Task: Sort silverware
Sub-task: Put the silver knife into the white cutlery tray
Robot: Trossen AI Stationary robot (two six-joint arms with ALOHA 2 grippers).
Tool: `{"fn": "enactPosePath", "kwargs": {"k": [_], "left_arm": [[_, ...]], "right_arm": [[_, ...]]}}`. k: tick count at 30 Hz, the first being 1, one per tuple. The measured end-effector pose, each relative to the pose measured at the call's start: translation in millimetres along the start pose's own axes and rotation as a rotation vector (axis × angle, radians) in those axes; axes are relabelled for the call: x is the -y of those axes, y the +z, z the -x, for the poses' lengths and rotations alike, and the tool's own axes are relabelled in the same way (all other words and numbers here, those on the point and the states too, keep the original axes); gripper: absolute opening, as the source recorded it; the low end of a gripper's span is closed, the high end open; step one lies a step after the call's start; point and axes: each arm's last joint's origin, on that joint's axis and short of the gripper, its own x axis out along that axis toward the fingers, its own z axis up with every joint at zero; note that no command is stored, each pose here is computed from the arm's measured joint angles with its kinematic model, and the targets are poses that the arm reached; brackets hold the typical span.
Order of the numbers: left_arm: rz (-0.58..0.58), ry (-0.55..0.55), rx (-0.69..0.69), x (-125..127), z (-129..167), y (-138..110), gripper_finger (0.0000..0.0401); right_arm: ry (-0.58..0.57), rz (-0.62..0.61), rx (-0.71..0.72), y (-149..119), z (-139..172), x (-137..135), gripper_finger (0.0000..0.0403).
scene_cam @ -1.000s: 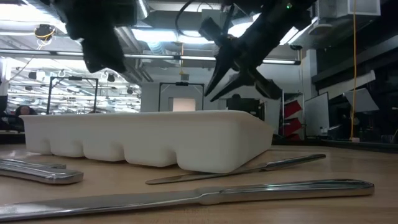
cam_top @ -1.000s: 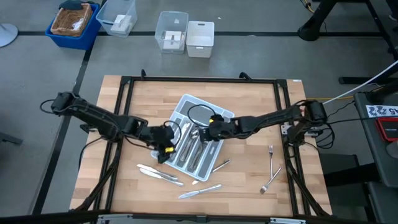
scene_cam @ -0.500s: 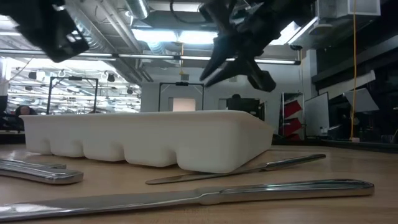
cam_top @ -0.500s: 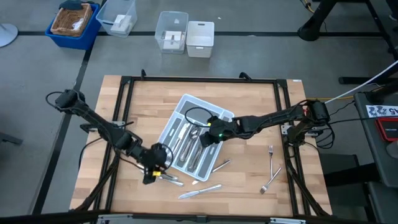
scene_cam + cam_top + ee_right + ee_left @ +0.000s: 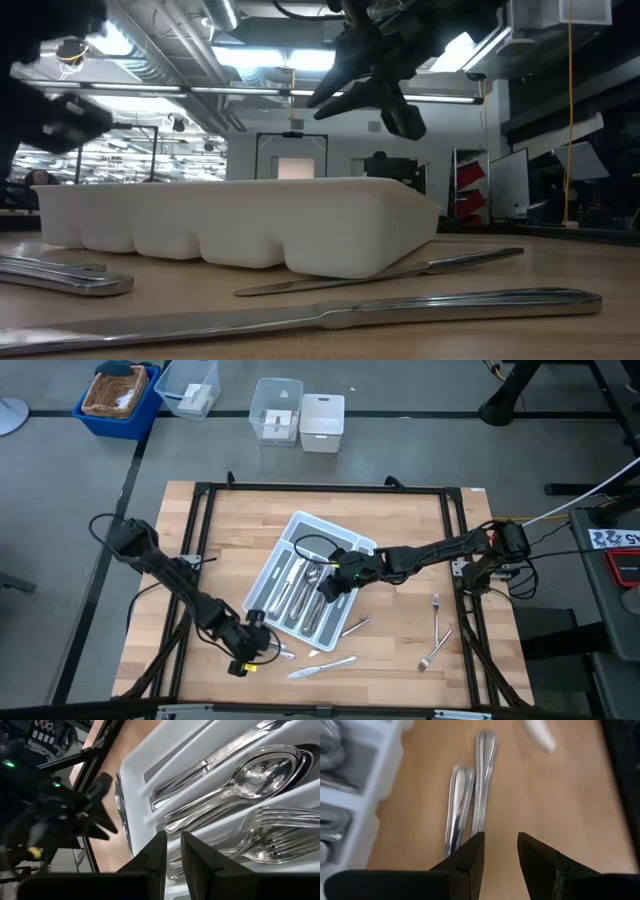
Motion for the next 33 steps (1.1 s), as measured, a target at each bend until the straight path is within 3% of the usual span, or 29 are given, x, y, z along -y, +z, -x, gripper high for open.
{"fn": "enactPosePath", "kwargs": {"k": [11,20,29,33], "left_arm": [[-0.021,0.127,-0.041,-4.6,-23.5,-8.4,0.0107],[-0.051,0.138,-0.047,-6.0,-22.1,-9.0,0.0107],[-0.187,0.132,-0.113,-6.5,-34.5,-14.1,0.0105],[-0.226,0.114,-0.123,-6.1,-35.3,-14.4,0.0081]], "right_arm": [[-0.006,0.028,-0.004,-0.3,0.0,0.6,0.0057],[-0.007,0.05,-0.005,-0.5,-0.1,0.7,0.0057],[-0.007,0.05,-0.005,-0.4,-0.1,0.7,0.0057],[-0.006,0.05,-0.005,-0.4,-0.1,0.7,0.0057]]}}
